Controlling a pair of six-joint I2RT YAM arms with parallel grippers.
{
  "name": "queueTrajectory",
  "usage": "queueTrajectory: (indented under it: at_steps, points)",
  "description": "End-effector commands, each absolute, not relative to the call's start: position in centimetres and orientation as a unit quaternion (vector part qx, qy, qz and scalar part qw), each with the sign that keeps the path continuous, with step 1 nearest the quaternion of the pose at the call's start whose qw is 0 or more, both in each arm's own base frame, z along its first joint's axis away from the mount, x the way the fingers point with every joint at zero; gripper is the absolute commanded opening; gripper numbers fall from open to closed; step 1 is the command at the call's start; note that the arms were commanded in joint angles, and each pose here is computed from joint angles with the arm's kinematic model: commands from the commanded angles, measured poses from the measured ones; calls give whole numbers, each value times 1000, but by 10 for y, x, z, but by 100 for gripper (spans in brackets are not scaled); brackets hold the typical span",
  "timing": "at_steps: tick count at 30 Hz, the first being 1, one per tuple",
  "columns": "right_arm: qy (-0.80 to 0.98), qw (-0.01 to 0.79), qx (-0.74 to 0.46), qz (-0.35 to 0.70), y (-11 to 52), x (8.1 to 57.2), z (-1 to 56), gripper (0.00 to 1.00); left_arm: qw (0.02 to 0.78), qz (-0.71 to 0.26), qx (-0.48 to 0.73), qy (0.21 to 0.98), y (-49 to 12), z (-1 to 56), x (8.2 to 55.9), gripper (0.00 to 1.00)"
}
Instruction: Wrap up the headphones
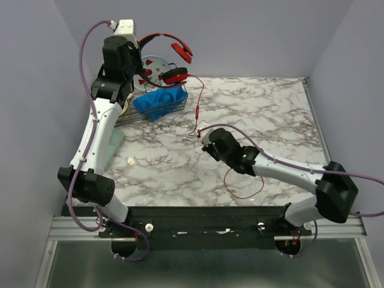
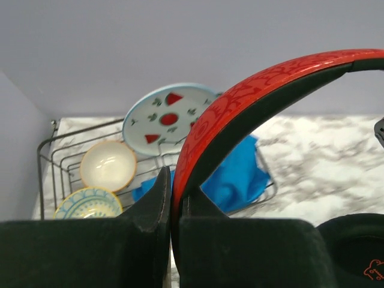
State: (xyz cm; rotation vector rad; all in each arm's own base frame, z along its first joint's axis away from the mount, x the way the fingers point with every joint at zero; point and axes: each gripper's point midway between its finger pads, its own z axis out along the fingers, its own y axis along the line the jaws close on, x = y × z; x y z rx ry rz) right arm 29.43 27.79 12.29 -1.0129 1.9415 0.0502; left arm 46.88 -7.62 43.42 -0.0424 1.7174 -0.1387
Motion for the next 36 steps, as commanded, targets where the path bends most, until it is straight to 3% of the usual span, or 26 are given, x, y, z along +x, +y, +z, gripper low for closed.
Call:
queueTrajectory:
  at_steps: [1, 7, 11, 20, 30, 36]
  points:
    - [784, 484, -363, -134, 195, 298, 214, 1, 670, 33, 10, 742, -57, 411, 498, 0]
    - [742, 548, -341, -181, 164, 296, 308, 1, 645, 127, 80, 750, -63, 363, 509, 0]
    - [721, 579, -321, -206, 150, 297, 357, 1, 642, 135, 119, 746, -76, 352, 507, 0]
    - [644, 661, -361, -135, 194, 305, 447, 1, 605, 156, 249, 740, -143, 315, 485, 0]
    - [595, 697, -366, -163, 212, 325, 505, 1, 551, 103, 381, 735, -217, 263, 439, 0]
    - [609, 697, -345, -155, 203, 348, 503, 1, 524, -5, 432, 734, -255, 256, 393, 0]
